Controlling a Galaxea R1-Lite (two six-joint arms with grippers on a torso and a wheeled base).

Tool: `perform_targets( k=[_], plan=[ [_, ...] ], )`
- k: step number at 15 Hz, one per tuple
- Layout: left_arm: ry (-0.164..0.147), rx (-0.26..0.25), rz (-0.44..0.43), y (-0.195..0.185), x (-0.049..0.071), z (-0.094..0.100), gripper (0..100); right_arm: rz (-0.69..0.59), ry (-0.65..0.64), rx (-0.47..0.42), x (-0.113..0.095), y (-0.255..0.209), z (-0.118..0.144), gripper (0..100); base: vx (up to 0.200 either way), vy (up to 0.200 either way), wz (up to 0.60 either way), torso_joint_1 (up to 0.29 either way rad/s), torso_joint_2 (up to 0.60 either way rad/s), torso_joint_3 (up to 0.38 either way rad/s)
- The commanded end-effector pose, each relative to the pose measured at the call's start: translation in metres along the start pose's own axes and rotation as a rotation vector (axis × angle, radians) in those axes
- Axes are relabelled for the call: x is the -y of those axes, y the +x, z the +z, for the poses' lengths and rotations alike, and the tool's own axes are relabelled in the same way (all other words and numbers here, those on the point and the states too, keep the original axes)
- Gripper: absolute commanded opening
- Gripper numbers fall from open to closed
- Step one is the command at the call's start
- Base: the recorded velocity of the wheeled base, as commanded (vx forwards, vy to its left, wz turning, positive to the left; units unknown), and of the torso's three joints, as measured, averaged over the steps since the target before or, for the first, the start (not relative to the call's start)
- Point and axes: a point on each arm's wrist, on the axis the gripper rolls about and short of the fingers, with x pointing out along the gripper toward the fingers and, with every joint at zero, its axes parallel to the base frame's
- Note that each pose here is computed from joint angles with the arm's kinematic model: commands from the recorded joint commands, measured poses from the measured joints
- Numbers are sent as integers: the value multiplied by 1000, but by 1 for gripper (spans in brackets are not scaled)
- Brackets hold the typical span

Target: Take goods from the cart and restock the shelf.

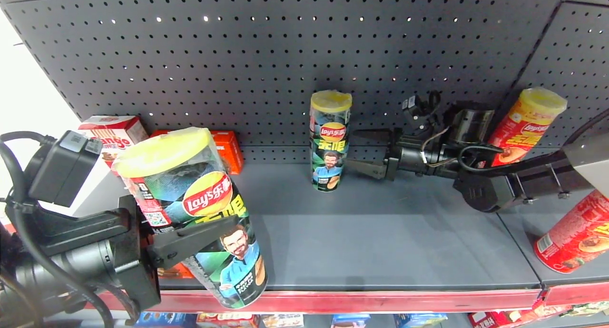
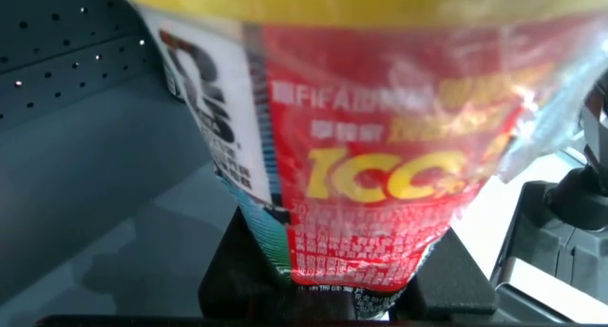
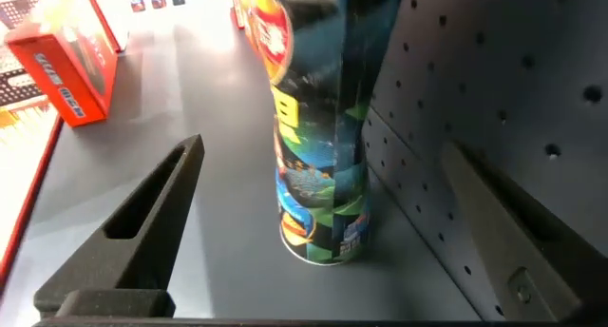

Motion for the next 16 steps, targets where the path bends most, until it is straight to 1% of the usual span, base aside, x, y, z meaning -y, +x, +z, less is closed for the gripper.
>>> perform_targets(
  k=[1,2,6,9,11,13,14,16],
  plan=[
    [-2,-2,-1,0,0,-1,0,11,15,-10,3,9,-13,100,0,0,0,0,0,0],
    [-2,-2,1,0,0,-1,0,14,22,-13,6,14,-20,100,0,0,0,0,0,0],
    [-3,-5,2,-1,0,-2,0,25,30,-2,8,30,-28,100,0,0,0,0,0,0],
    [-7,-8,6,-2,0,-3,0,27,31,3,8,47,-36,100,0,0,0,0,0,0],
    [-11,-13,26,-5,-3,-6,0,21,53,10,5,60,-41,100,0,0,0,0,0,0],
    [-12,-15,28,-6,-2,-7,0,29,52,15,5,66,-44,100,0,0,0,0,0,0],
    [-12,-15,29,-6,-3,-7,0,29,53,15,5,66,-45,0,0,0,0,0,0,0],
    [-13,-17,28,-6,-2,-7,0,17,55,11,6,66,-45,0,0,0,0,0,0,0]
  ],
)
